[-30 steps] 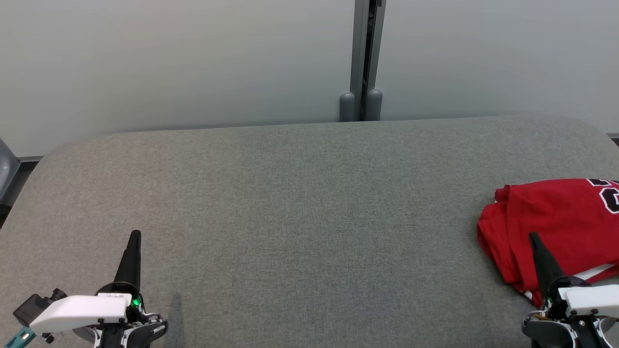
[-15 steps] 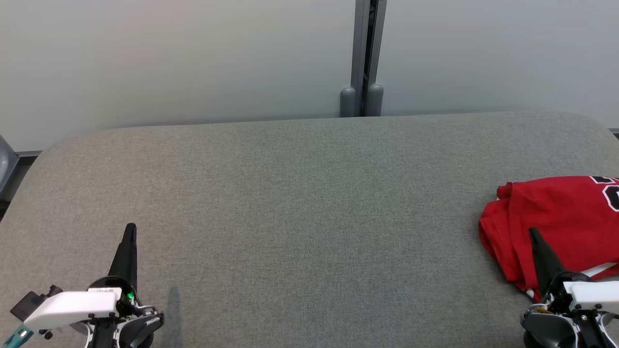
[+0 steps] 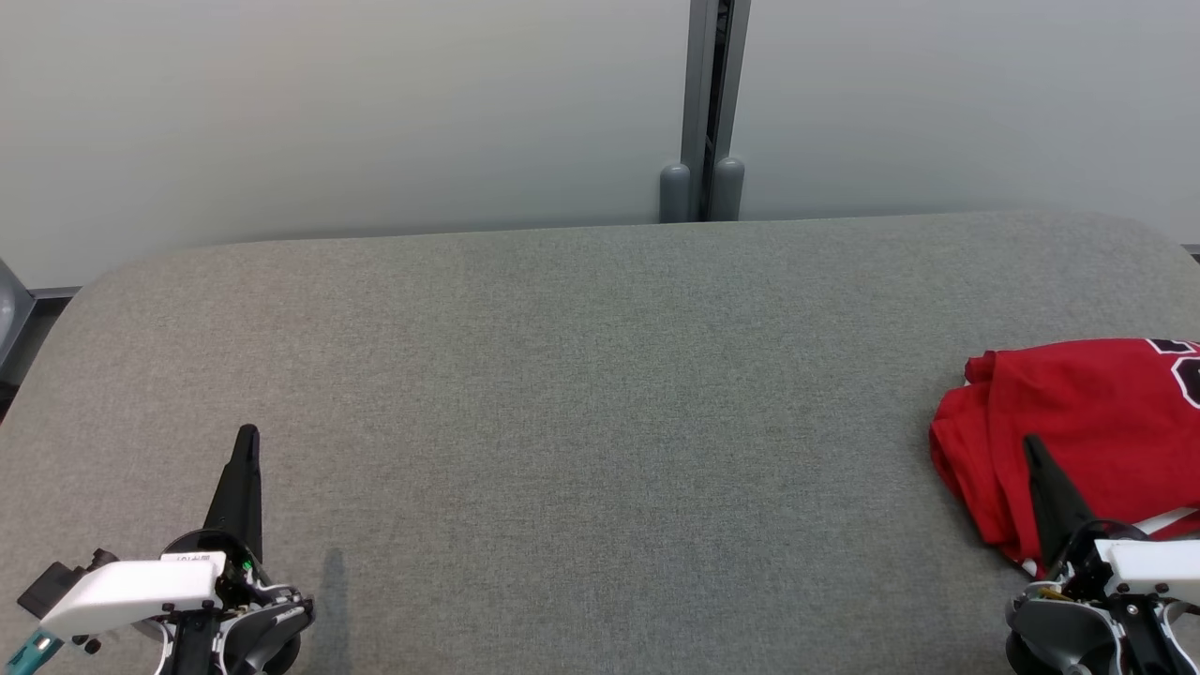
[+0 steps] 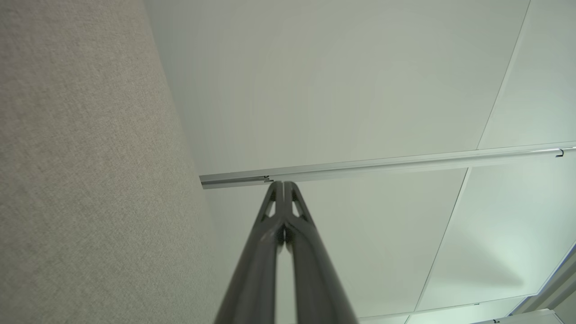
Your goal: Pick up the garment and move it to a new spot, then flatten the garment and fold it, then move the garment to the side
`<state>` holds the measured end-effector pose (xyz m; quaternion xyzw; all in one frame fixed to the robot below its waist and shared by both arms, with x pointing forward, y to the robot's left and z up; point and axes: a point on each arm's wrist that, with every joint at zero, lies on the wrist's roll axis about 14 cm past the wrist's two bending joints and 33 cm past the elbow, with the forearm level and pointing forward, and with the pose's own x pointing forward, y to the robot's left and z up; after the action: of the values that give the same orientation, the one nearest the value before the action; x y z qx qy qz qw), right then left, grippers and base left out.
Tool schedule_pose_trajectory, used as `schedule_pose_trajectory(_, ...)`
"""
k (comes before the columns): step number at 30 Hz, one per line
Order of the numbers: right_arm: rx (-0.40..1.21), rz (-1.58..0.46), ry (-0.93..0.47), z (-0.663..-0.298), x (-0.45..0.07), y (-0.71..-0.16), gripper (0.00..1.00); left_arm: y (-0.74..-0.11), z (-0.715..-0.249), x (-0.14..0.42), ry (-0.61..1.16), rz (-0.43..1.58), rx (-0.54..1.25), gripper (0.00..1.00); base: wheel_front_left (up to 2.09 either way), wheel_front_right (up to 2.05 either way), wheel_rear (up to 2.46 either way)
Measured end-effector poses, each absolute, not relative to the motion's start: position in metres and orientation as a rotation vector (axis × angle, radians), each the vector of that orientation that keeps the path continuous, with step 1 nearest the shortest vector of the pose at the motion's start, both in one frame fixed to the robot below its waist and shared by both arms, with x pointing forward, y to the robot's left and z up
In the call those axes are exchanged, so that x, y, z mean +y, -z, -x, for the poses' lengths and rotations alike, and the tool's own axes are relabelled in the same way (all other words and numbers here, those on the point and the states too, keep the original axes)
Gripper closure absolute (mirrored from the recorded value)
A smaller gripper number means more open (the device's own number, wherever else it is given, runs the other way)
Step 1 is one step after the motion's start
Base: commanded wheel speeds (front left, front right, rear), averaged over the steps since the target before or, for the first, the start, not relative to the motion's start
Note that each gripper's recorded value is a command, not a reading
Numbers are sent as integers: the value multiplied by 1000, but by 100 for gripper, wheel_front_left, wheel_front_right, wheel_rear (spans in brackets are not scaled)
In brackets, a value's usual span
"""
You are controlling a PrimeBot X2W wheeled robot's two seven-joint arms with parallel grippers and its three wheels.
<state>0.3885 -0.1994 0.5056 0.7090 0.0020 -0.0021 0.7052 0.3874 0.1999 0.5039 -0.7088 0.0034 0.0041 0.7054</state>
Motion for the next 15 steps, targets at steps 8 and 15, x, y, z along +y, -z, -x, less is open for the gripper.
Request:
schedule_pose_trajectory(8,4,-1576,5,-389,-199,-506,100,-504,-387,200,-9,1576,8,100,0,0,0)
schedule_pose_trajectory(15,4,-1576,5,-389,-199,-506,100,-504,-387,200,-9,1576,7,100,0,0,0)
